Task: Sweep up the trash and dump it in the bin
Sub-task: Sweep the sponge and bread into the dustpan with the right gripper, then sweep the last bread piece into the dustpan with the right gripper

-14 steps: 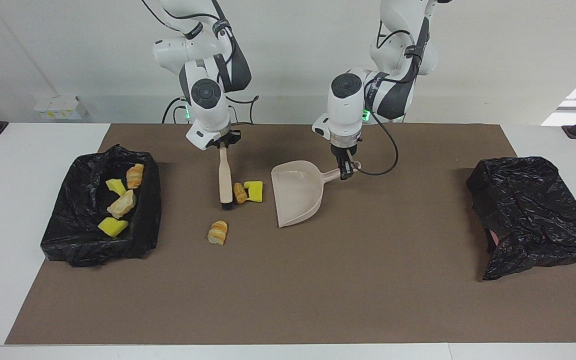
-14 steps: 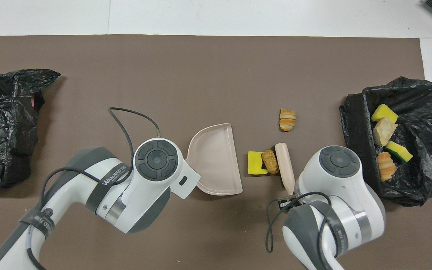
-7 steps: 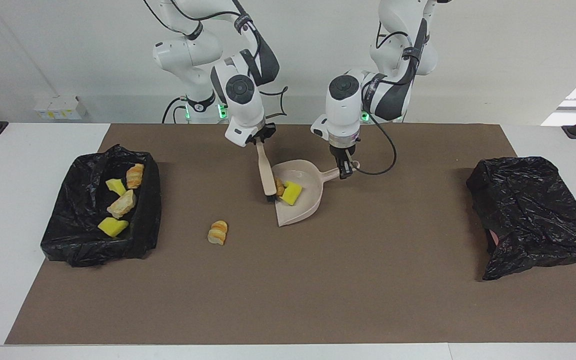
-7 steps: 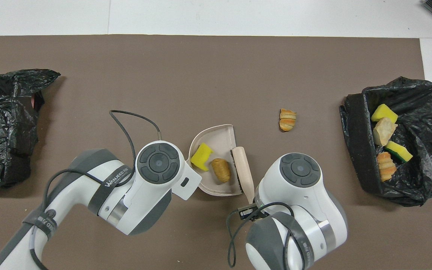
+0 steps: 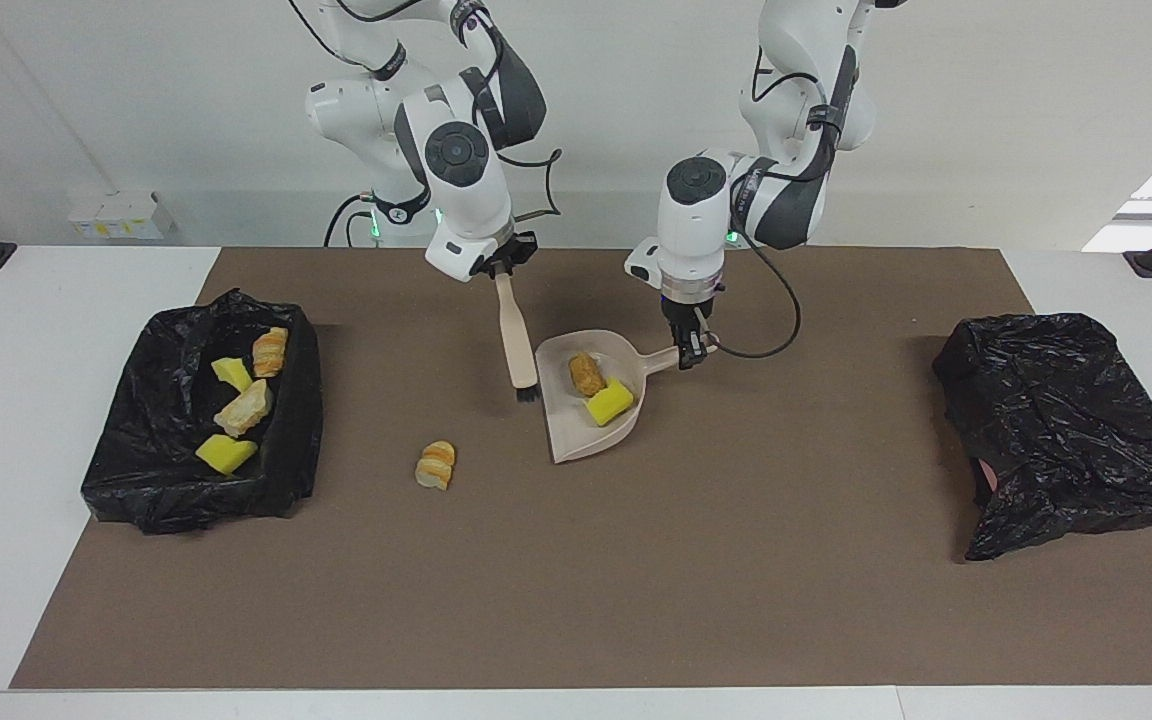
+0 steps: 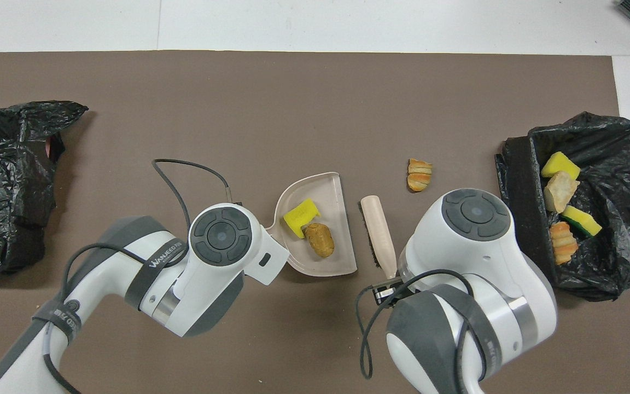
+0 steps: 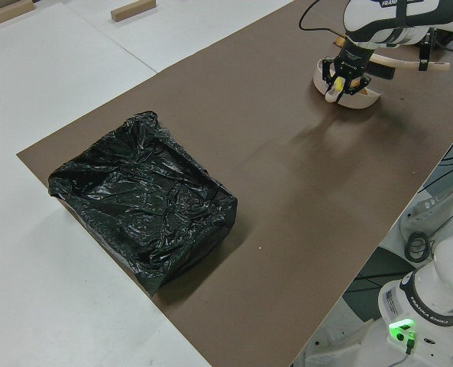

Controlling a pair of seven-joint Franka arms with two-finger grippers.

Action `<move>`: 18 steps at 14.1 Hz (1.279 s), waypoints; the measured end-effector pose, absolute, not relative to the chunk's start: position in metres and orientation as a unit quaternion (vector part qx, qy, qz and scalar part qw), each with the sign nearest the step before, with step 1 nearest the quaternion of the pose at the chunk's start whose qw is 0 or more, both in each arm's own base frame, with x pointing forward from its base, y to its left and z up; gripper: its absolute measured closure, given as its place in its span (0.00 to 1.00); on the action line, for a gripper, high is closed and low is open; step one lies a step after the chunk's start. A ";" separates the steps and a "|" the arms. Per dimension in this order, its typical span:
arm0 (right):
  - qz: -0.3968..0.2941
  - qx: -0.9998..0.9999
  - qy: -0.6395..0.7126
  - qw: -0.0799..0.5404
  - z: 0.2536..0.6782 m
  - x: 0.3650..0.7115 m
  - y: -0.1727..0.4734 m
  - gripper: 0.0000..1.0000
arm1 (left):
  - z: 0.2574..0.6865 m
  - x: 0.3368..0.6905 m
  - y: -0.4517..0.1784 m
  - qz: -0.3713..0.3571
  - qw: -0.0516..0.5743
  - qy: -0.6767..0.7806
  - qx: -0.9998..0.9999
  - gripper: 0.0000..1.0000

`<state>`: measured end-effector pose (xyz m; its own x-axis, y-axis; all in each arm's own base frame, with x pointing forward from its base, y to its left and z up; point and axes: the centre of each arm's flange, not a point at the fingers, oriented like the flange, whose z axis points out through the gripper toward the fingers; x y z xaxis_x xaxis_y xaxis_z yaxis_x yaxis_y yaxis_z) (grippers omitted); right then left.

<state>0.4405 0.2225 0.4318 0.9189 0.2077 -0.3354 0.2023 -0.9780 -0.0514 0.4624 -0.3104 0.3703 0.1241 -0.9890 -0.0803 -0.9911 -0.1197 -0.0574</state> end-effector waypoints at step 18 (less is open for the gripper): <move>0.157 -0.980 -0.123 -0.021 0.341 0.585 0.167 0.74 | 0.364 0.474 -0.295 0.002 0.010 0.566 -0.824 0.67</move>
<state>0.5848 0.1675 0.3412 0.9205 0.2340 -0.3129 0.2472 -0.9689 0.0028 0.4738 -0.2947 0.3644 0.3587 -0.9333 -0.0152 -0.9334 -0.3585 -0.0144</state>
